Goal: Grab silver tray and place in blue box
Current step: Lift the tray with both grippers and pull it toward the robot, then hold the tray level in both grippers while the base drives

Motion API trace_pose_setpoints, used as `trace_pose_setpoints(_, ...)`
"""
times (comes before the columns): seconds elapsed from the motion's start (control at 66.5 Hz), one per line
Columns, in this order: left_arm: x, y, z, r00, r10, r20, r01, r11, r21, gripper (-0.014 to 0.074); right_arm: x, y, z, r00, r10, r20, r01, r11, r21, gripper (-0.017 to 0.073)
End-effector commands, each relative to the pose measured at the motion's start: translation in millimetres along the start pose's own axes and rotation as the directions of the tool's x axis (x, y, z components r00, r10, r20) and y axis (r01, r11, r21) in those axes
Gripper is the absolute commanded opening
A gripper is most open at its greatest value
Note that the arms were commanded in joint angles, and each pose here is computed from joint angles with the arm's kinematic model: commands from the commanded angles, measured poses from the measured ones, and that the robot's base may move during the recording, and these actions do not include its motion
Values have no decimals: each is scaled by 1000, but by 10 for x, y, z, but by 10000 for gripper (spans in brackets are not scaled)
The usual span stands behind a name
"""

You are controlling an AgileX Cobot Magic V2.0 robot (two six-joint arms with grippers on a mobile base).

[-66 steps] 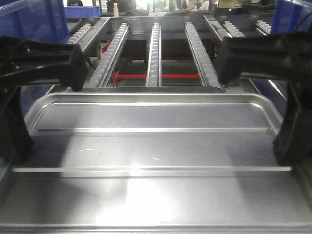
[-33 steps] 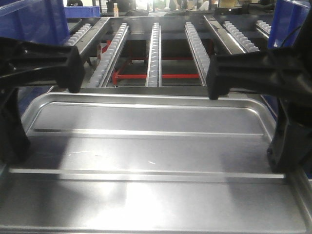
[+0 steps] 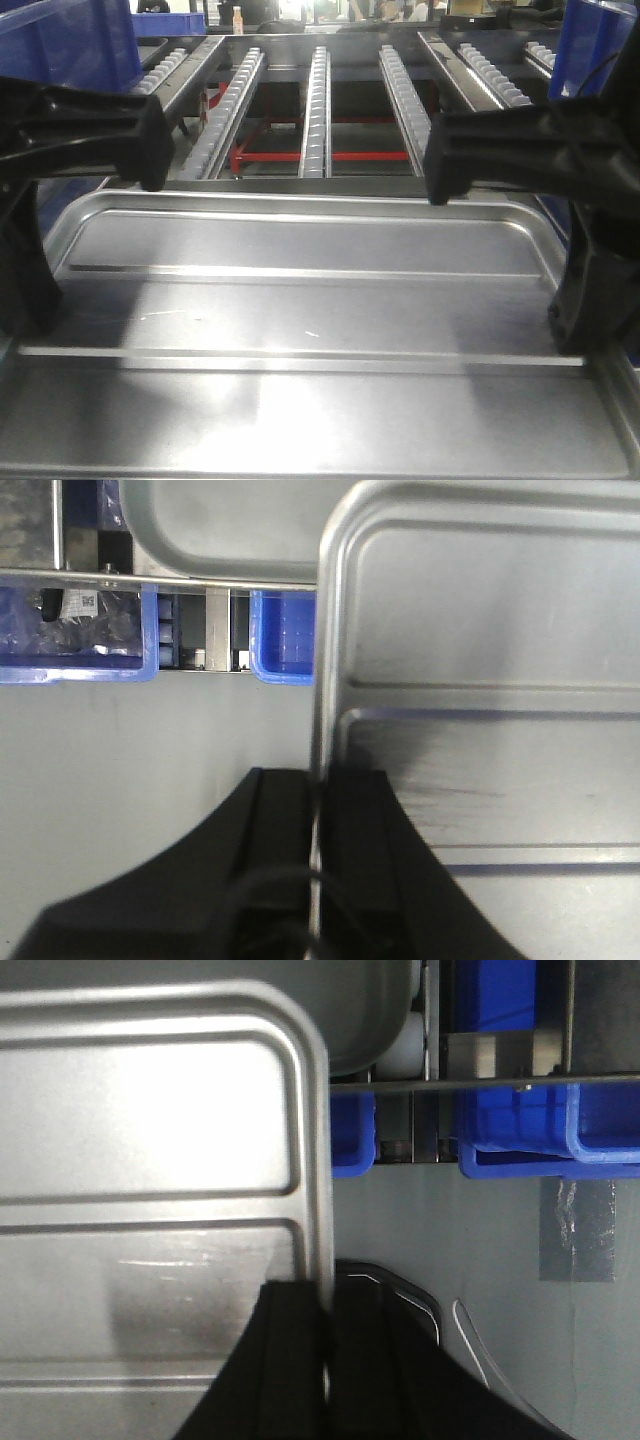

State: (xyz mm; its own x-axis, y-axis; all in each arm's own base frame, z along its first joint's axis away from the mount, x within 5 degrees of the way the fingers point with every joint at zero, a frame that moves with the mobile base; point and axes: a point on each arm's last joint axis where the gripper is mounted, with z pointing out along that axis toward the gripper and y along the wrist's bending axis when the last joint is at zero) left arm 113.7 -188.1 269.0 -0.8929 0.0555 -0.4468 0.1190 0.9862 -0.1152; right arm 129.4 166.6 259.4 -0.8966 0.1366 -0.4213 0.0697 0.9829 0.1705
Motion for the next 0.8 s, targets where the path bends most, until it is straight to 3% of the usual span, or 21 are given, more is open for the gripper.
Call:
trace_pose_setpoints(0.0,-76,-69,-129,999,-14,49,9,995,101,-14,-100,84,-100,998,1,65,5,996,-94,55)
trace_pose_setpoints(0.782,-76,-69,-129,999,-14,49,9,995,101,-14,-100,83,-100,998,1,65,5,996,-93,55)
